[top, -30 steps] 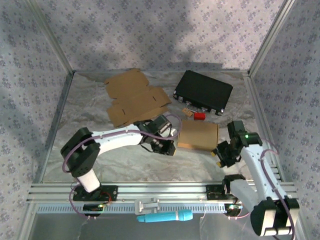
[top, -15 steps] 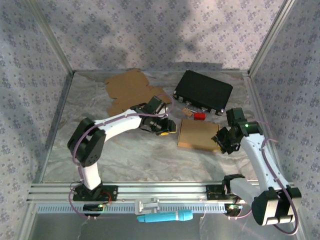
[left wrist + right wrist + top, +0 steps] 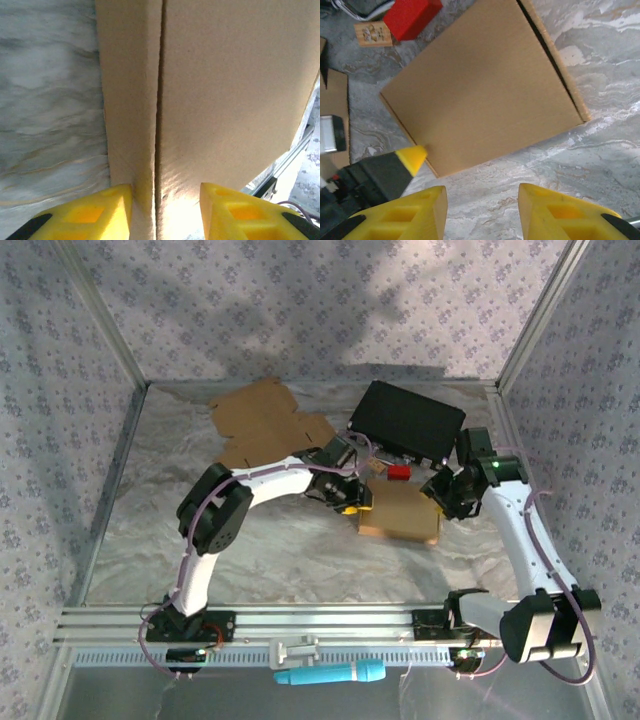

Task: Fold the paper box

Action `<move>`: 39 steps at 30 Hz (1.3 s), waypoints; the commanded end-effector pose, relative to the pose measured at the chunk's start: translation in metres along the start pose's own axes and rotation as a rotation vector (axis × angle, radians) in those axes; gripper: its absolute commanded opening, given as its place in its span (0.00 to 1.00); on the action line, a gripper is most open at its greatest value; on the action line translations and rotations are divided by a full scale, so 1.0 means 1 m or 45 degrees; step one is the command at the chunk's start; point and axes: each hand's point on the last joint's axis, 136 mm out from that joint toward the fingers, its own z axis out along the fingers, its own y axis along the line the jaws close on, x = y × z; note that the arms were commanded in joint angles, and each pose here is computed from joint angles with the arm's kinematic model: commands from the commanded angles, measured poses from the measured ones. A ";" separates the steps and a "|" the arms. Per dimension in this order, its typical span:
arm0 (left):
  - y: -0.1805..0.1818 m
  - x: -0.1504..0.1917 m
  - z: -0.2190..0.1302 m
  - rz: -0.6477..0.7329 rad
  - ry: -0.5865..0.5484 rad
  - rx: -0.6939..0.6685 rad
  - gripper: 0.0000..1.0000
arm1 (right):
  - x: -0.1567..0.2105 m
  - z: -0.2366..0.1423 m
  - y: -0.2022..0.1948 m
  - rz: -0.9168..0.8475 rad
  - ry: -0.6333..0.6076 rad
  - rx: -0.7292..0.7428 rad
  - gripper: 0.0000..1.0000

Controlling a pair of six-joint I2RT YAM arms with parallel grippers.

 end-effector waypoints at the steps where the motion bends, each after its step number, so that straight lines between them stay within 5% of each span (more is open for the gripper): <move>1: -0.021 0.002 0.011 0.001 0.025 0.073 0.35 | -0.005 -0.012 -0.002 -0.006 -0.020 0.004 0.43; 14: -0.081 -0.004 0.065 0.097 0.089 0.146 0.28 | -0.011 -0.020 -0.006 0.015 -0.064 -0.024 0.43; 19: -0.078 -0.008 0.047 0.093 0.053 0.131 0.33 | -0.013 -0.021 -0.003 -0.006 -0.081 -0.038 0.43; 24: -0.070 -0.023 -0.017 0.054 -0.080 0.119 0.41 | -0.015 -0.025 0.010 -0.071 -0.118 -0.084 0.43; 27: -0.036 -0.040 -0.069 -0.013 -0.194 0.043 0.42 | -0.010 -0.020 0.029 -0.147 -0.101 -0.122 0.43; 32: 0.075 -0.084 -0.139 -0.212 -0.319 -0.225 0.41 | 0.008 -0.005 0.074 -0.300 -0.042 -0.167 0.42; 39: 0.183 -0.130 -0.162 -0.452 -0.340 -0.422 0.35 | 0.026 0.005 0.120 -0.461 0.029 -0.211 0.41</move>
